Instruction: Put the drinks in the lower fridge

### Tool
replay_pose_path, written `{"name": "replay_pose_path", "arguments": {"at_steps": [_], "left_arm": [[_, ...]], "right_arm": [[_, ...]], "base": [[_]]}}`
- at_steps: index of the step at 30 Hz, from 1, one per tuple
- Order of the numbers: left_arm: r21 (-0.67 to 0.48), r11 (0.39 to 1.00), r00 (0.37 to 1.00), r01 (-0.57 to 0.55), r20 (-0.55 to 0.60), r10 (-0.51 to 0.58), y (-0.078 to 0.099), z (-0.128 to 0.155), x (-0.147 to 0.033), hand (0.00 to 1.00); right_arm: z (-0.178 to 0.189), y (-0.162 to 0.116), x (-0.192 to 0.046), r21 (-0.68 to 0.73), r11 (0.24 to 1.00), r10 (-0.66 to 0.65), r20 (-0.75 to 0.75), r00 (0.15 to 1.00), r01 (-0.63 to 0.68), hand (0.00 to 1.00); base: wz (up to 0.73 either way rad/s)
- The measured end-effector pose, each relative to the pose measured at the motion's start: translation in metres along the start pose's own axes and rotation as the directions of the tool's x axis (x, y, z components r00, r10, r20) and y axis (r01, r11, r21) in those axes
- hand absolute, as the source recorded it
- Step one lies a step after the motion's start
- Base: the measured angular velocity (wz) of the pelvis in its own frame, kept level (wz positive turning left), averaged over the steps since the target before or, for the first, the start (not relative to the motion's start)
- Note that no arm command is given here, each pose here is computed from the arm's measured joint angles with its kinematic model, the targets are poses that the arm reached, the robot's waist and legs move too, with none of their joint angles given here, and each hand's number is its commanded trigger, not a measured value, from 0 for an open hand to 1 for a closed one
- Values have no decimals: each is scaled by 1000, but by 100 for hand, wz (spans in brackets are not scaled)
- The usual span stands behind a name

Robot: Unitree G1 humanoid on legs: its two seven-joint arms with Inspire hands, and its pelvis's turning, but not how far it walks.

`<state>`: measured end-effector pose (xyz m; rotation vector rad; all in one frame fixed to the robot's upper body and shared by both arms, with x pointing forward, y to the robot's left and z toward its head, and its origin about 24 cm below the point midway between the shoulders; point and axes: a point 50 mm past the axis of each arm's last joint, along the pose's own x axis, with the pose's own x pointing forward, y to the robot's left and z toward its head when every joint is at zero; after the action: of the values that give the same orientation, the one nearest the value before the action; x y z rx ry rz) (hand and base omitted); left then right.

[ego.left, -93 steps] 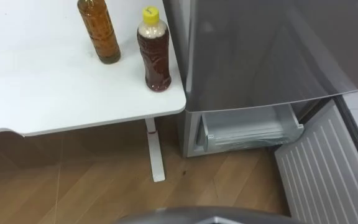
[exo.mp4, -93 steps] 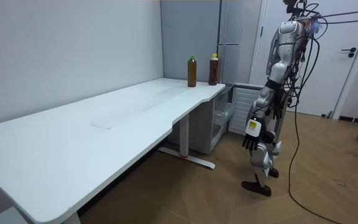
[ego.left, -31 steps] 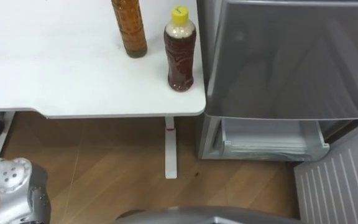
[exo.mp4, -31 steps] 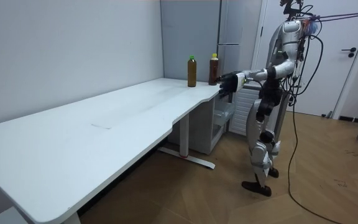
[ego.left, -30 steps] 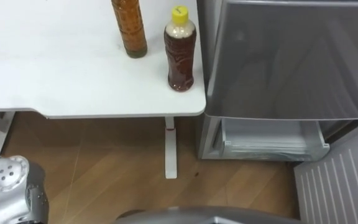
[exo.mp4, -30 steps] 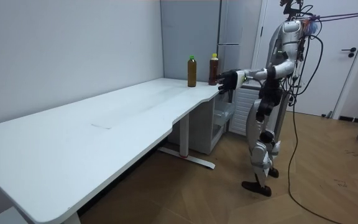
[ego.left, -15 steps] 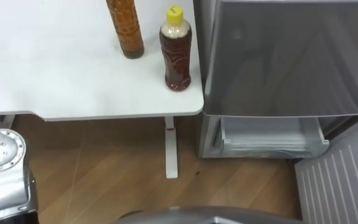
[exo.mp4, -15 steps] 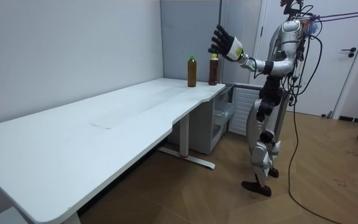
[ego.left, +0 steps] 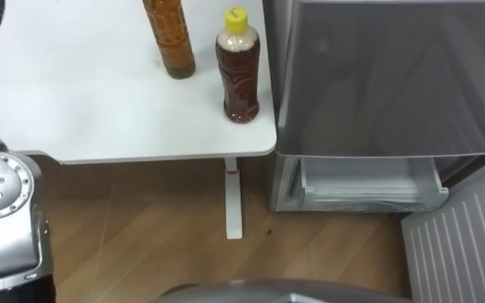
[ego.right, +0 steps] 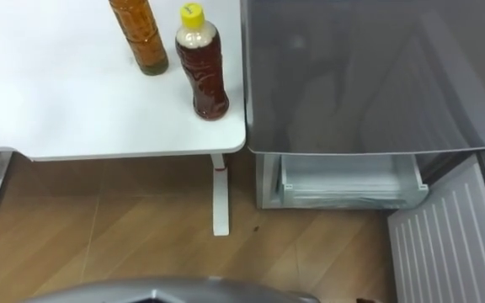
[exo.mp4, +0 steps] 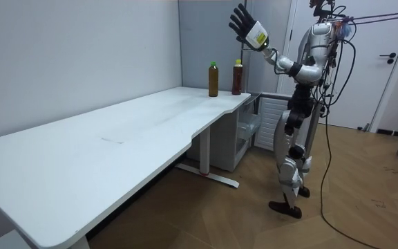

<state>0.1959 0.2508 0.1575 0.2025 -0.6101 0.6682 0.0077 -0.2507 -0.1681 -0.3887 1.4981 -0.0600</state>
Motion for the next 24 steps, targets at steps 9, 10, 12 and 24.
{"name": "replay_pose_path", "arguments": {"at_steps": [9,10,12,24], "left_arm": [[-104,956,961,275,22,-275,-36,12,-7,0],[-116,947,954,301,31,-299,-41,13,-6,0],[-133,930,940,342,50,-338,-48,16,-6,0],[-143,832,844,535,43,-535,-67,16,-13,0]], "right_arm": [[1,-1,0,-43,999,10,-6,1000,-10,0],[1,-1,0,-56,998,19,-10,1000,-20,0],[-1,-1,0,-59,998,33,-22,999,-34,0],[3,-2,1,-93,994,63,-23,998,-65,0]], "base": [[-1],[-4],[0],[-4]]}}
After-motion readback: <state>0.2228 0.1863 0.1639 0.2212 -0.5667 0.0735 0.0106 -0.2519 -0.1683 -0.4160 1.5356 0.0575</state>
